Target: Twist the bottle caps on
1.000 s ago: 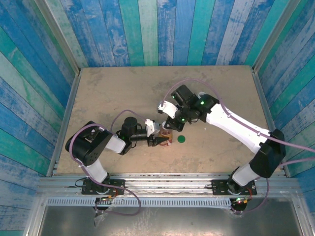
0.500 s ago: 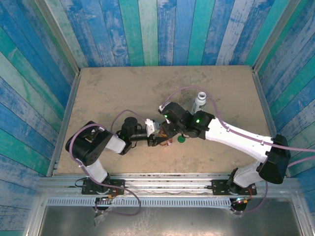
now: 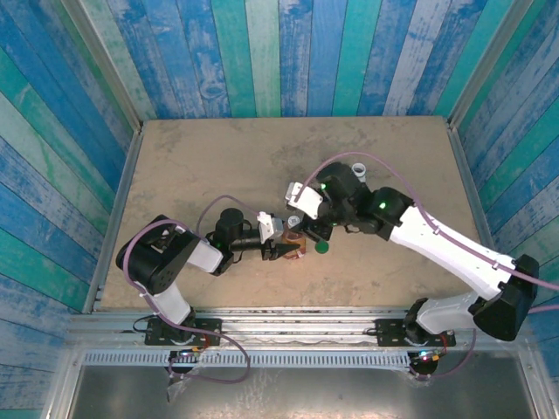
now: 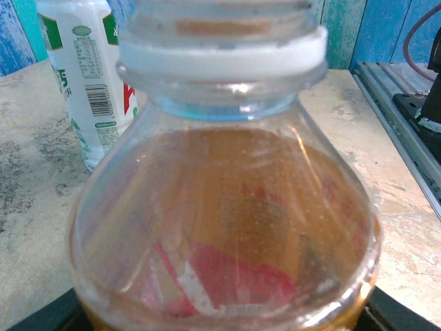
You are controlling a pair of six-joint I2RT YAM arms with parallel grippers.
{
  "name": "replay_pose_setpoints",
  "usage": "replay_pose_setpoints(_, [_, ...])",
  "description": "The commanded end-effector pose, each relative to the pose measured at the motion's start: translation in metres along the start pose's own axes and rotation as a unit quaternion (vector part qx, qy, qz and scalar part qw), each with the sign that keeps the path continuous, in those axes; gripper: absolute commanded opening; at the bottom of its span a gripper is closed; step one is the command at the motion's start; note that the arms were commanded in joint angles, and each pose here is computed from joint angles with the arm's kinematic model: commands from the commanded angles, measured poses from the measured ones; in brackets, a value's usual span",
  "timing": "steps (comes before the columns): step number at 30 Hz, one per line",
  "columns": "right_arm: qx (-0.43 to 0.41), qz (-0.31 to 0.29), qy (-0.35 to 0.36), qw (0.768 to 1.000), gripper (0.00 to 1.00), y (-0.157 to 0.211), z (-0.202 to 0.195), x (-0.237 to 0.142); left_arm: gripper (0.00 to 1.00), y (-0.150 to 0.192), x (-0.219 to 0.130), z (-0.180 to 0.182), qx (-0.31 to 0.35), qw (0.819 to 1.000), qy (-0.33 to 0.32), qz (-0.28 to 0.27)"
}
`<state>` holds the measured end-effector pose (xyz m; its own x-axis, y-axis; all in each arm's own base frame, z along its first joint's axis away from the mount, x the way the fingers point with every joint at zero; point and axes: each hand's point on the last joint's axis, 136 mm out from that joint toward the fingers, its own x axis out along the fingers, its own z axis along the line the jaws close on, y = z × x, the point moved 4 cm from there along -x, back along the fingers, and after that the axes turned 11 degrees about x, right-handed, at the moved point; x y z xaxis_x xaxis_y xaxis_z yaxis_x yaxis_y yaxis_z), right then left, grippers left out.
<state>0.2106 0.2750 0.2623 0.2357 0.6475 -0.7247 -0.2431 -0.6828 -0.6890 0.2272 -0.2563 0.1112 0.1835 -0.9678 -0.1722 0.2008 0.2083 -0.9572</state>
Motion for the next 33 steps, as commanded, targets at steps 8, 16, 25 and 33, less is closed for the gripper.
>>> replay_pose_setpoints(8, [-0.115, 0.108, -0.151, 0.976, 0.53, 0.013, -0.001, 0.029, 0.63, 0.022, -0.006, -0.016, -0.039, 0.998, 0.015, 0.048])
replay_pose_setpoints(16, [-0.104, 0.121, -0.157, 0.975, 0.43, 0.015, -0.004, 0.037, 0.63, 0.023, -0.005, -0.015, -0.04, 0.998, 0.016, 0.047])
replay_pose_setpoints(25, [-0.097, 0.115, -0.144, 0.978, 0.53, 0.009, -0.01, 0.039, 0.63, 0.024, -0.005, -0.015, -0.042, 0.998, 0.016, 0.048])
replay_pose_setpoints(33, [-0.082, 0.107, -0.131, 0.982, 0.47, 0.005, -0.015, 0.038, 0.63, 0.024, -0.005, -0.015, -0.042, 0.998, 0.016, 0.049])
